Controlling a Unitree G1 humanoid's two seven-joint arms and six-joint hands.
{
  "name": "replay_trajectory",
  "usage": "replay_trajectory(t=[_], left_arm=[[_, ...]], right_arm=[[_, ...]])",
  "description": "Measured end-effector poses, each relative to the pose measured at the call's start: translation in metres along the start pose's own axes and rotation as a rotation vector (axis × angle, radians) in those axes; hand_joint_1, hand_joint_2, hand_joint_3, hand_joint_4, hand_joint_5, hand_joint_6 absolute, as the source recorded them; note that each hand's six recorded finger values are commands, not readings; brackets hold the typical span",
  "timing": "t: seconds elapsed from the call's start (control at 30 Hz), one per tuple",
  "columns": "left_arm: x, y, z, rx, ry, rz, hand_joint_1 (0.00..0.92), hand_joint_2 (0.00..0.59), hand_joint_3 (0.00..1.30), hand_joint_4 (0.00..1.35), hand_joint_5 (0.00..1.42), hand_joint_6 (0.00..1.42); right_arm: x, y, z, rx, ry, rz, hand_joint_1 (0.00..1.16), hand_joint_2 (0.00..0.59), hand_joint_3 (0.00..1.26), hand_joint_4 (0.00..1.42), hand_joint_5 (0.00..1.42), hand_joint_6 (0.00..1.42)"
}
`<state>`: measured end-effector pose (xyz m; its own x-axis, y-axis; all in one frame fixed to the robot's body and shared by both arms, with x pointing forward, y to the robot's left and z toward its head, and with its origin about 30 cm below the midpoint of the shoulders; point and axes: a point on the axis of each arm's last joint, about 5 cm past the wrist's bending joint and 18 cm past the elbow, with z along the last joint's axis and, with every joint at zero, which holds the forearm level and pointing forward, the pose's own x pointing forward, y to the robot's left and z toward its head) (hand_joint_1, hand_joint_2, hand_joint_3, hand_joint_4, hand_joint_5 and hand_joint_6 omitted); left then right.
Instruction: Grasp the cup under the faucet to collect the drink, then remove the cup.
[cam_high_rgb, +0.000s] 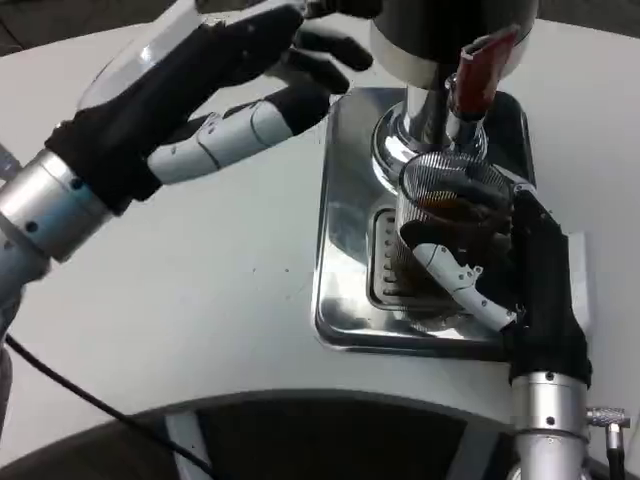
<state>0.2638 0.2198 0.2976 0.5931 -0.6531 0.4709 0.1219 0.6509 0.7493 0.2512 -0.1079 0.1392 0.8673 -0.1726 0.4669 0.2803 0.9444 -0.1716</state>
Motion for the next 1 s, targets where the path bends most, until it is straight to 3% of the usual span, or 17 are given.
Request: replay_trajectory(t=[0.37, 0.73, 1.0], left_arm=[[-0.035, -0.018, -0.0127, -0.062, 0.158, 0.020, 0.000, 0.134, 0.24, 0.35, 0.41, 0.45], [-0.047, -0.023, -0.0200, -0.069, 0.235, 0.033, 0.000, 0.138, 0.24, 0.35, 0.41, 0.44], [-0.055, -0.033, -0.0266, -0.082, 0.297, 0.002, 0.000, 0.140, 0.24, 0.34, 0.40, 0.44]], right_arm=[[-0.004, -0.0050, -0.0013, -0.005, -0.003, -0.014, 0.74, 0.222, 0.68, 0.81, 0.96, 0.93], [-0.012, -0.0163, -0.0022, -0.023, -0.007, -0.028, 0.76, 0.208, 0.73, 0.88, 1.07, 1.07], [-0.018, -0.0230, -0.0014, -0.031, -0.011, -0.030, 0.76, 0.209, 0.76, 0.90, 1.11, 1.12]])
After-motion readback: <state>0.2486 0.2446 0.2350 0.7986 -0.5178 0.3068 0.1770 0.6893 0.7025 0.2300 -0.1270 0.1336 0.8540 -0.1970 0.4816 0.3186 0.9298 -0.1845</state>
